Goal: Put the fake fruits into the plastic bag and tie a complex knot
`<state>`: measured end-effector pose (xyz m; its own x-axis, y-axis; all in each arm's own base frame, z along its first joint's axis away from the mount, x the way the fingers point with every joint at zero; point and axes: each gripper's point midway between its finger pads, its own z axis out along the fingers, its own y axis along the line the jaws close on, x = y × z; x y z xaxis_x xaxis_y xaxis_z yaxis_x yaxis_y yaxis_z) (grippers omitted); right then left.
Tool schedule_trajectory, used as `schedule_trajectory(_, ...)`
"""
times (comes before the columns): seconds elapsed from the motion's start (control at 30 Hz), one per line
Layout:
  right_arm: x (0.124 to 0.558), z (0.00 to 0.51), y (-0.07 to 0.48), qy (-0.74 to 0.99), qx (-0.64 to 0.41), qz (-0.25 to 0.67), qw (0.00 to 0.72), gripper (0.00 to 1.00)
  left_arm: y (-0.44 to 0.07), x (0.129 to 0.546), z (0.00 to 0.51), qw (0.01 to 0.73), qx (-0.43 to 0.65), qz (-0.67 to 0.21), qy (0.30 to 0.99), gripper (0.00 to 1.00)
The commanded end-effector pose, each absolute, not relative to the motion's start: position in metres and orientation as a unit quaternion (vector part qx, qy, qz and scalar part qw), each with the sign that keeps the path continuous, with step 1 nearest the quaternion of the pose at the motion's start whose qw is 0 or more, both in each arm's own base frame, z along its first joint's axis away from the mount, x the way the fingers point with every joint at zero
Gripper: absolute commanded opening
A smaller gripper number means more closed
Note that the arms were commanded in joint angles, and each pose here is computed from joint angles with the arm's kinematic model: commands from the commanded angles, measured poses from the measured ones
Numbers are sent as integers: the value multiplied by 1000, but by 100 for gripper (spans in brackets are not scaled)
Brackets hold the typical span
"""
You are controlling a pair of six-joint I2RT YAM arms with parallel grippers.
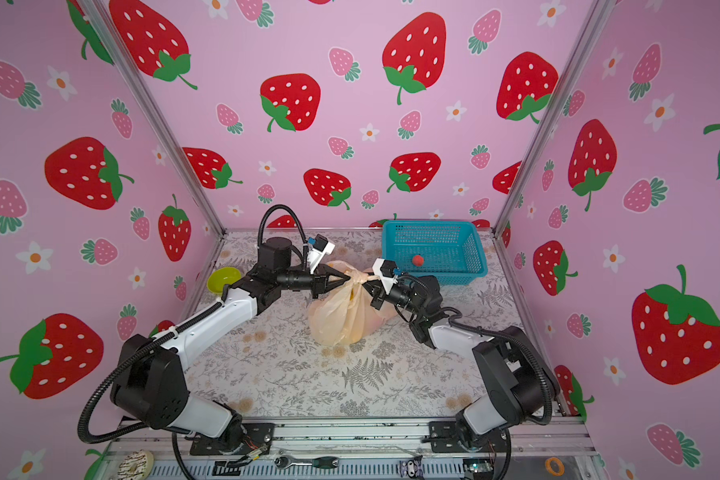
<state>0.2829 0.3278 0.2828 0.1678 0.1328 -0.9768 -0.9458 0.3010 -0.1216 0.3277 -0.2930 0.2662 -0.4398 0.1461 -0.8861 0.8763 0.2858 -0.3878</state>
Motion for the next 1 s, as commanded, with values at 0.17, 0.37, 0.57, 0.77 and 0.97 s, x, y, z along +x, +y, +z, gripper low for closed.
schedule_trajectory(0.17, 280, 309, 323, 464, -417, 394, 675, 3, -283, 338, 291, 446, 357, -424, 703, 0)
schedule_trajectory(0.37, 290, 301, 313, 496, -412, 345, 682, 24, -276, 340, 288, 458, 351, -400, 713, 0)
schedule_trajectory(0.57, 296, 289, 296, 537, -412, 289, 678, 42, -276, 339, 285, 456, 352, -397, 715, 0)
schedule_trajectory(0.77, 301, 276, 277, 590, -397, 239, 661, 51, -273, 339, 291, 464, 349, -391, 714, 0)
schedule_trajectory(0.97, 295, 277, 256, 629, -373, 215, 647, 58, -273, 339, 291, 463, 351, -390, 715, 0)
